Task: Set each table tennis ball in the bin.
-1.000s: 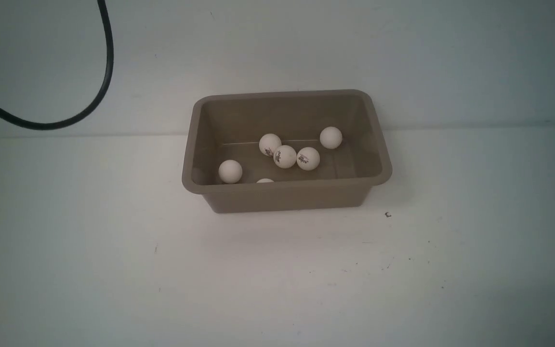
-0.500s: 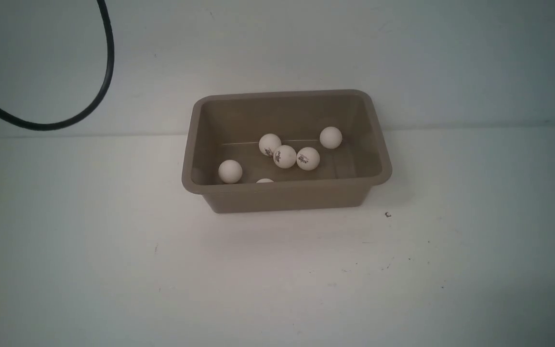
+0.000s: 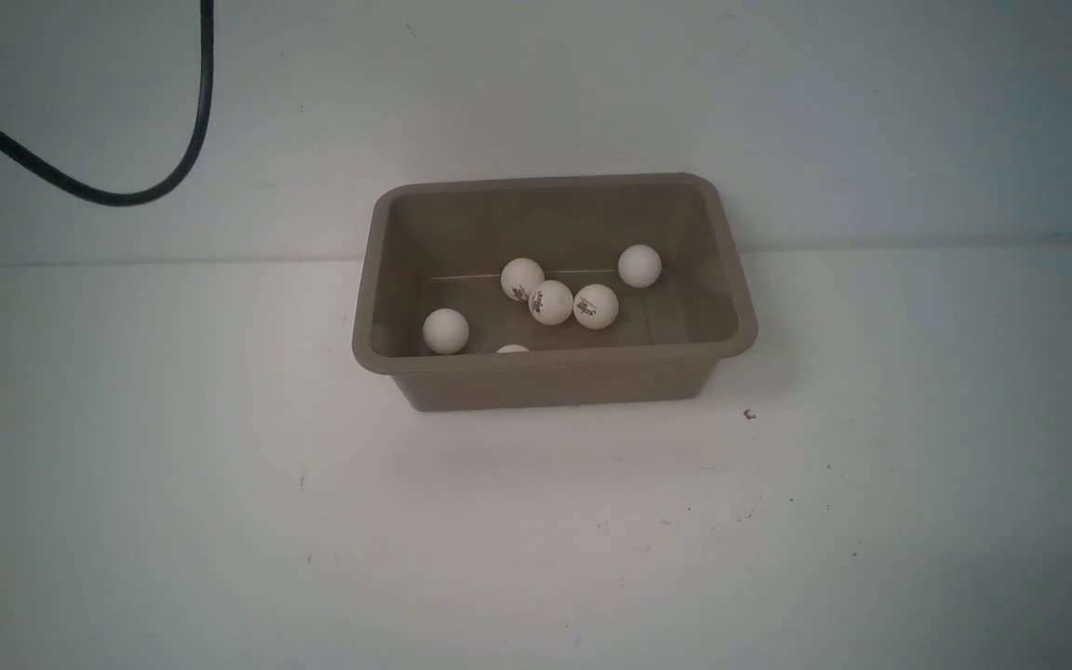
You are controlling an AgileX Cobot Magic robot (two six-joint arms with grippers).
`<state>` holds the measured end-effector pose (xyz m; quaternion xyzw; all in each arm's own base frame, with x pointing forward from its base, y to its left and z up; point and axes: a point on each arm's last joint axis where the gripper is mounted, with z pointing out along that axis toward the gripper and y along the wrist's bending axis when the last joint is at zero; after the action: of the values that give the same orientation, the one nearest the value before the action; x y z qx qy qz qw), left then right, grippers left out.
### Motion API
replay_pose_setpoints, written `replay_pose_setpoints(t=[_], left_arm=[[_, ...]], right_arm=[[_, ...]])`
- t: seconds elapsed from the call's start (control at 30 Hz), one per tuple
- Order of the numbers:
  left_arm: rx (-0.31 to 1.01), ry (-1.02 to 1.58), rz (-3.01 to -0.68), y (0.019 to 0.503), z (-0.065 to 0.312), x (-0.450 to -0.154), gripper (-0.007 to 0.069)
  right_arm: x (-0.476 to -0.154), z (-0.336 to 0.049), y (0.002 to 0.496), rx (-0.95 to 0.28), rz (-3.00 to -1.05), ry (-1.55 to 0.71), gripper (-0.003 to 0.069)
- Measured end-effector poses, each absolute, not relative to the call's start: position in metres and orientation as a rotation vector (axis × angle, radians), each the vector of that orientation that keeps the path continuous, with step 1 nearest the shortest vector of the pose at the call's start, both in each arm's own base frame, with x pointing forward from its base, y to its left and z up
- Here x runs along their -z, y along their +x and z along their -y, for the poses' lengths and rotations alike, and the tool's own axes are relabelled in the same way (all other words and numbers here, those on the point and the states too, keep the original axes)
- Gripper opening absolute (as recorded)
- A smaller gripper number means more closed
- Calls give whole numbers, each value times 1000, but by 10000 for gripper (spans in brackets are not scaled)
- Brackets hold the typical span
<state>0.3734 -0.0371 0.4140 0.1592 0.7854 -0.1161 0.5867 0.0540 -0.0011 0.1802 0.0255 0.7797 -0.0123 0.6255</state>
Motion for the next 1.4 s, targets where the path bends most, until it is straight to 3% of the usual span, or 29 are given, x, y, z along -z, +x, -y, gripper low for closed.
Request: replay_pose_setpoints(t=[0.13,0.2,0.33,0.43,0.57,0.7,0.77,0.9,1.0,1.03,1.27,1.4], left_arm=[[254,308,-2150,359,30,-392,520],[183,259,-2317,341,22,-386,520],[57,190,-2451,296,11,-401,520],[4,170,-2411,248,7,-429,520],[-11,158,-2192,151,5,-475,520],[6,155,-1931,57,7,-489,520],[-4,163,-1821,30,7,-482,520],[-41,167,-1663,-19,5,-442,520],[-54,166,-1628,-35,5,-408,520],[-58,162,-1621,-37,4,-381,520],[-10,92,-1643,2,3,-309,520],[5,65,-1662,21,3,-289,520]], right_arm=[[-180,1,54,28,-1789,59,494],[-180,1,54,28,-1789,59,494],[-180,1,54,28,-1789,59,494],[-180,1,54,28,-1789,59,494],[-180,1,54,28,-1789,59,494],[-180,1,54,28,-1789,59,494],[-180,1,54,28,-1789,59,494],[-180,1,54,28,-1789,59,494],[-180,1,54,28,-1789,59,494],[-180,1,54,28,-1789,59,494],[-180,1,54,28,-1788,59,494],[-180,1,54,28,-1788,59,494]])
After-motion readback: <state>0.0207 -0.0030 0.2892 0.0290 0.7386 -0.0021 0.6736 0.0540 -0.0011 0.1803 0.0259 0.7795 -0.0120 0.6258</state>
